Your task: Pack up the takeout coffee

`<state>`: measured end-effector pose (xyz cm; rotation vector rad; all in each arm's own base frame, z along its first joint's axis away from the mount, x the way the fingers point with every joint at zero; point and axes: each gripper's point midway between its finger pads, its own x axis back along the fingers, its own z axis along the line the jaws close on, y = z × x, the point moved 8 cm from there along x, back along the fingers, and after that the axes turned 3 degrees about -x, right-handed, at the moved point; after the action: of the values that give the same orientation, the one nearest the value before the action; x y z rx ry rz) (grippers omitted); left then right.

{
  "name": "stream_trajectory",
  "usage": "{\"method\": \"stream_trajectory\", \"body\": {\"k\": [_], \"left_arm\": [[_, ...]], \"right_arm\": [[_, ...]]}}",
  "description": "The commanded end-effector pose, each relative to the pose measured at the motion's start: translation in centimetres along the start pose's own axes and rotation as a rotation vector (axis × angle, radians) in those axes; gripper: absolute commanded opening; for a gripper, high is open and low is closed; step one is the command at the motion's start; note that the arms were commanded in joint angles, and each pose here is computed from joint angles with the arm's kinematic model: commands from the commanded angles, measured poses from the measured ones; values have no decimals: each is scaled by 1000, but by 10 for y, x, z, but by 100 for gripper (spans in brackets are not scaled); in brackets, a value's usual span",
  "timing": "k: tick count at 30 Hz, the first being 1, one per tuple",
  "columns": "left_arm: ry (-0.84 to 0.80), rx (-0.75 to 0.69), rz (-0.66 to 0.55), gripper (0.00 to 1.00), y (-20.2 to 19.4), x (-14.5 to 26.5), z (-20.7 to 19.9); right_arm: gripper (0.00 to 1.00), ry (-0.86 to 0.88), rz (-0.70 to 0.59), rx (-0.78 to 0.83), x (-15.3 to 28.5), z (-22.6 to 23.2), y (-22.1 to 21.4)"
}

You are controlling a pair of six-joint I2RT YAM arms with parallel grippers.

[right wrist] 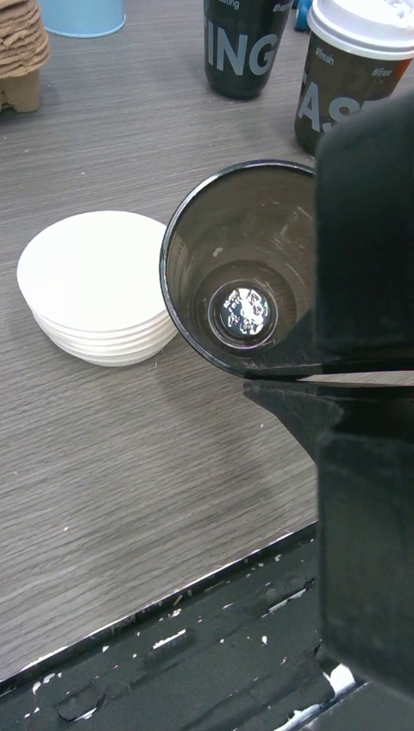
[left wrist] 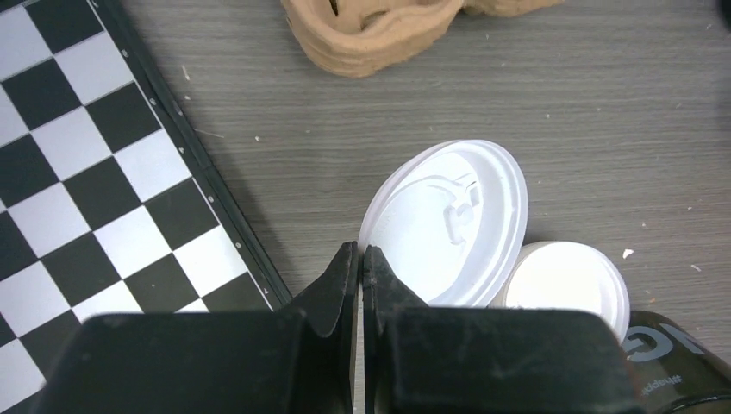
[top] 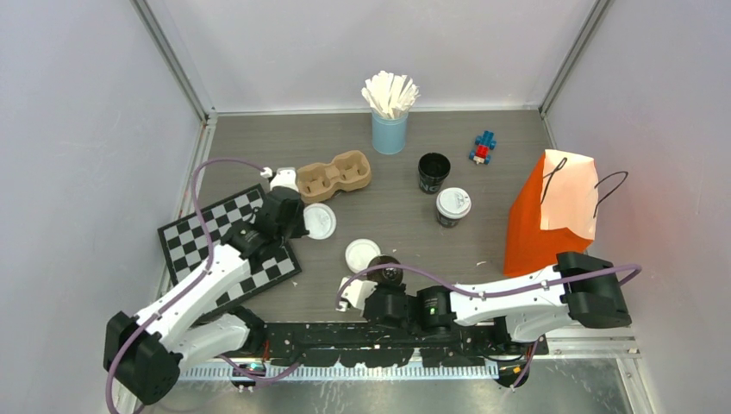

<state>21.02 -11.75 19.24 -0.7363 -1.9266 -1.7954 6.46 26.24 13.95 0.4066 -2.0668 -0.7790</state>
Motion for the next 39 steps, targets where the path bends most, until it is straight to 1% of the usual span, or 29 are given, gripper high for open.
{"method": "stream_trajectory", "body": {"k": [1,4,6,10,12,14,16,19,24,29,33,37,39], "left_arm": [[-62,38,-63,0,21,27,1],[-168,65,-85,0,24,42,-5],[-260,61,-77,0,25,47,-12],[-364,67,-13,0,24,57,-22],[-397,72,-7,0,23,60,-24],[-412,59,-18,0,20,60,-24],[-382,51,-21,0,16,55,-20],[-391,47,3,0,13,54,-21],[-429,48,9,0,16,55,-26],[-474,34,56,0,11,55,-30],[-478,34,67,0,6,53,-30],[-505,32,77,0,5,55,-32],[-547,13,79,0,5,57,-34]], "right_arm": [[0,-21,-101,-58,-3,1,22],[0,-35,-139,-68,-5,0,25],[0,-28,-141,-79,-3,0,26],[0,6,-79,-94,6,-1,22],[1,15,-50,-97,8,0,17],[1,12,-26,-100,9,0,12],[1,16,-11,-107,10,1,11],[1,24,-15,-146,16,1,14],[1,55,-32,-190,27,0,20],[1,103,-53,-234,34,1,24],[1,112,-26,-229,33,3,21],[4,104,-10,-219,31,4,22],[9,94,-16,-220,31,2,25]]}}
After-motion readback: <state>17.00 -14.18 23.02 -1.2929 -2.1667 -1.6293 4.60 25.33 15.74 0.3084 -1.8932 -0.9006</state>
